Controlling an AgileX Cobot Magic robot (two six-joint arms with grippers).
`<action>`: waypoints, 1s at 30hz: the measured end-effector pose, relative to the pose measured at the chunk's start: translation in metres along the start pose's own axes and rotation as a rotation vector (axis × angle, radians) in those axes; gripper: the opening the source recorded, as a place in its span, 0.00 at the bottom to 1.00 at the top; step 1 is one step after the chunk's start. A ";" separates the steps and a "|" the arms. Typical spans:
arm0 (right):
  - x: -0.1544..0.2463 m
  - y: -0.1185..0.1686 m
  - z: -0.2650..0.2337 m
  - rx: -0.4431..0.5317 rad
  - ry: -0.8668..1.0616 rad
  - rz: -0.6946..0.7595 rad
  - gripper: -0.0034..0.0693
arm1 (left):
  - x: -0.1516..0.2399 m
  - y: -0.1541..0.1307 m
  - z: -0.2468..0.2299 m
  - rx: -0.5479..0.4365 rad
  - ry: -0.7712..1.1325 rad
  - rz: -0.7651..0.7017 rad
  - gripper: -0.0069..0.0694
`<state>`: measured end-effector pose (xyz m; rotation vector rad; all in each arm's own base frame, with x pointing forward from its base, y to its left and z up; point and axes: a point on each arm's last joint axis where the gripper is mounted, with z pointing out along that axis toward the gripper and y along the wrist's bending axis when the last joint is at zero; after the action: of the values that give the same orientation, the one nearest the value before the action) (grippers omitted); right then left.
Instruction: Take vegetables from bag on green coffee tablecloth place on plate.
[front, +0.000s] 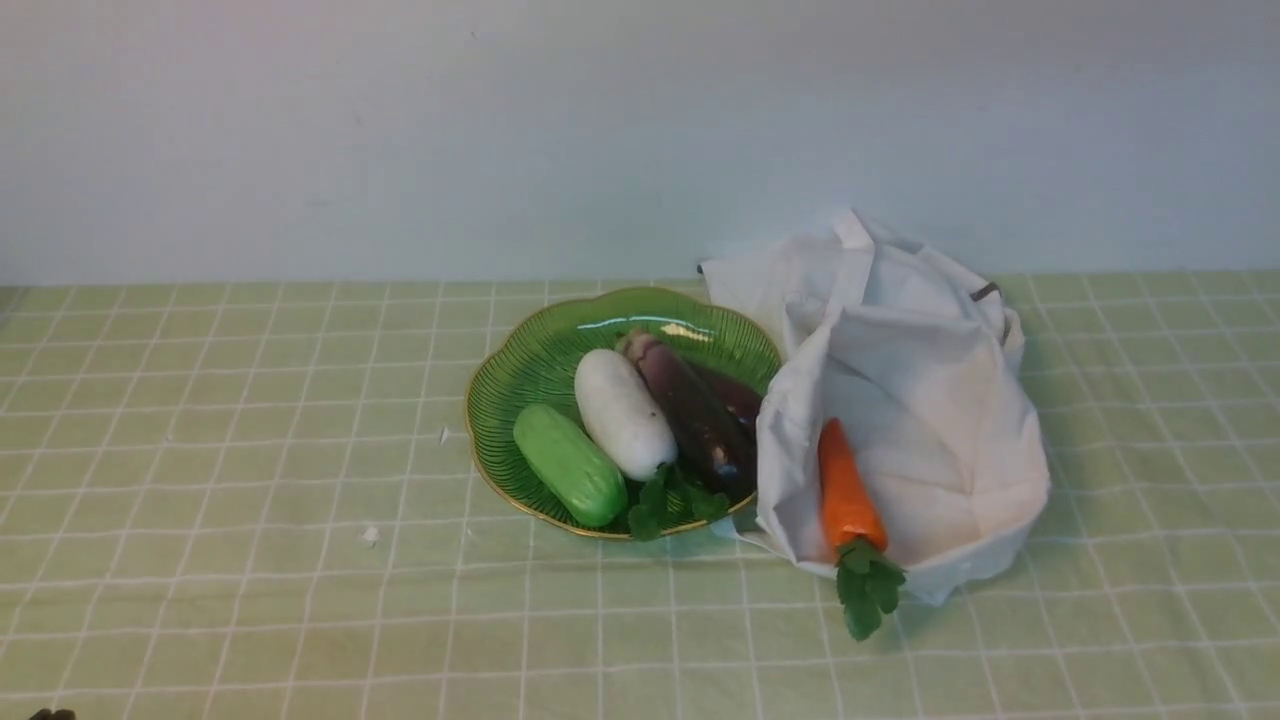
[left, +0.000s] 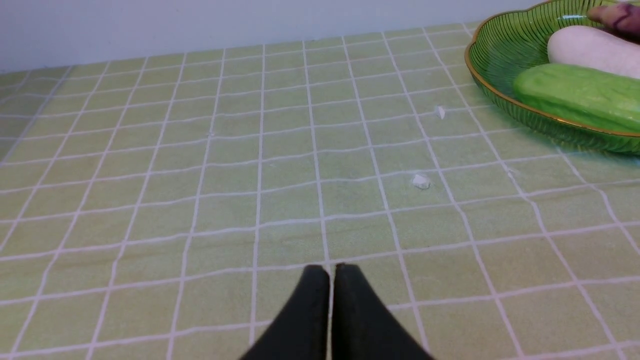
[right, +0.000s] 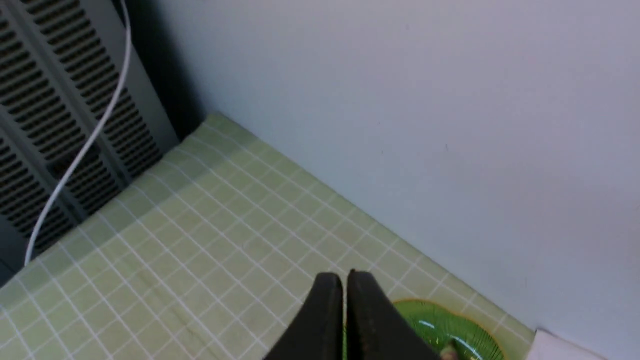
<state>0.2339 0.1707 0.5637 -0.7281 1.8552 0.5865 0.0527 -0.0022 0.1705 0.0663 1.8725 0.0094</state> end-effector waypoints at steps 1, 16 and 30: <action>0.000 0.003 -0.016 0.008 -0.016 -0.010 0.03 | 0.000 0.000 0.000 0.000 0.000 0.000 0.08; 0.106 0.044 -0.196 0.097 -0.186 -0.064 0.03 | 0.000 0.000 0.000 0.000 0.000 0.000 0.08; 0.247 0.027 -0.147 0.178 -0.515 -0.003 0.03 | 0.000 0.000 0.000 0.000 0.000 0.000 0.08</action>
<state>0.0466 0.0352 0.3902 -0.4114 1.4040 0.5381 0.0527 -0.0022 0.1705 0.0663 1.8725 0.0094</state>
